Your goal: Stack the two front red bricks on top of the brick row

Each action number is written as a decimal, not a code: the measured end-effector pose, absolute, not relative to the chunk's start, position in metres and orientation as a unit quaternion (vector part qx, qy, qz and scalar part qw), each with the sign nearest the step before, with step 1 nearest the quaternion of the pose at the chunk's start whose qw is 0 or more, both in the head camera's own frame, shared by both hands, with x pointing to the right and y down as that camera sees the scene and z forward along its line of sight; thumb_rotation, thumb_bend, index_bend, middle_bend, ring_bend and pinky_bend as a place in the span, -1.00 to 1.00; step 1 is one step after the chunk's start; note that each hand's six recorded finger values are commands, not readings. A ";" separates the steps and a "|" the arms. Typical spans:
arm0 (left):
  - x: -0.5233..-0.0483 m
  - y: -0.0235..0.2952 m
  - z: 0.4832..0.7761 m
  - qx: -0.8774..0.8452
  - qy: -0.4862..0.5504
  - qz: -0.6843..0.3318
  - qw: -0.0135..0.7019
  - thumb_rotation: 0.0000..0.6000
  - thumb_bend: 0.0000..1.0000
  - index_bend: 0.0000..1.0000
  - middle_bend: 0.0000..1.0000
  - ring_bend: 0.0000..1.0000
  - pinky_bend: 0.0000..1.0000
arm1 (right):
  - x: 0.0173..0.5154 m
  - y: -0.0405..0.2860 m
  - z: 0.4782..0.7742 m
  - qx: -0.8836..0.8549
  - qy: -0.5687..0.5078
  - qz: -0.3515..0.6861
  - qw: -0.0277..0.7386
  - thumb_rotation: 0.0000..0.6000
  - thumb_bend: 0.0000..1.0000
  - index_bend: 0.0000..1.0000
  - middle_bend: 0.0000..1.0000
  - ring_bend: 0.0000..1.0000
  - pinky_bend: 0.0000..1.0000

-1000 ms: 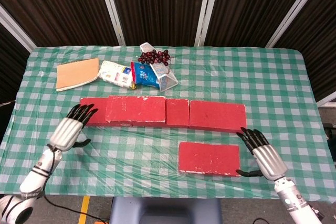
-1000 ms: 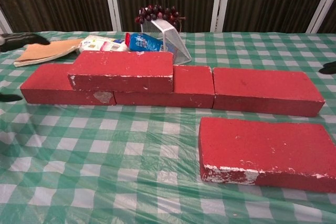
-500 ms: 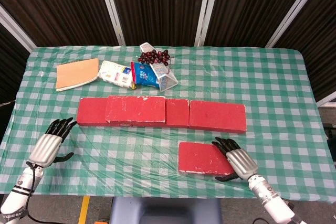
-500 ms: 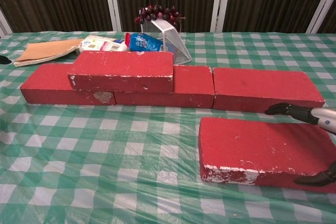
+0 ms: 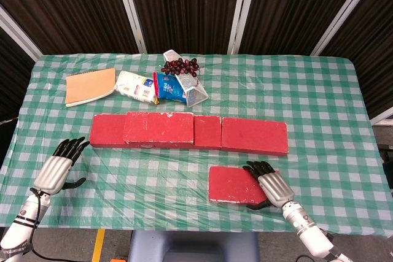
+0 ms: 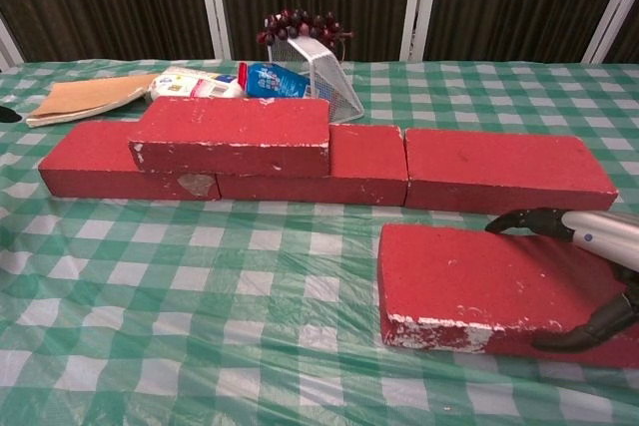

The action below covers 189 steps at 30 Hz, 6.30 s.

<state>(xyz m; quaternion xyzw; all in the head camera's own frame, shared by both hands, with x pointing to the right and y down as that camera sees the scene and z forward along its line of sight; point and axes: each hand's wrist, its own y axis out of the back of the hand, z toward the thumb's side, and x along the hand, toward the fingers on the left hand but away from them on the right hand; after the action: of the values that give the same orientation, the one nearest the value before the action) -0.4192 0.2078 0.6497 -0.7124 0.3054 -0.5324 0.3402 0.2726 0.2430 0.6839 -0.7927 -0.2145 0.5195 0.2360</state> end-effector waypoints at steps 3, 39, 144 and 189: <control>-0.420 0.207 0.649 -0.712 0.307 -0.533 0.339 1.00 -0.55 -1.00 -1.00 -1.00 -0.90 | 0.273 0.243 0.684 -0.789 -0.215 0.525 0.236 1.00 -0.76 -0.04 -0.32 -0.67 -0.52; -0.418 0.210 0.657 -0.685 0.292 -0.562 0.360 1.00 -0.55 -1.00 -1.00 -1.00 -0.90 | 0.262 0.043 0.652 -0.749 -0.310 0.505 0.297 1.00 -0.73 0.01 -0.27 -0.64 -0.43; -0.413 0.215 0.665 -0.691 0.275 -0.567 0.355 1.00 -0.54 -1.00 -1.00 -1.00 -0.89 | 0.358 0.096 0.683 -0.727 -0.246 0.571 0.292 1.00 -0.62 -0.22 -0.90 -1.00 -0.86; -0.413 0.211 0.637 -0.668 0.314 -0.546 0.396 1.00 -0.49 -1.00 -1.00 -1.00 -0.89 | 0.362 0.140 0.625 -0.710 -0.337 0.508 0.352 1.00 -0.62 -1.00 -1.00 -1.00 -1.00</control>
<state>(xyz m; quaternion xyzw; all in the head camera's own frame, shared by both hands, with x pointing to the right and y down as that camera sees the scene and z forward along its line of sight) -0.4130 0.2107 0.6365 -0.6681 0.3139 -0.5459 0.3963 0.3618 0.1396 0.6250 -0.7097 -0.3374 0.5083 0.3525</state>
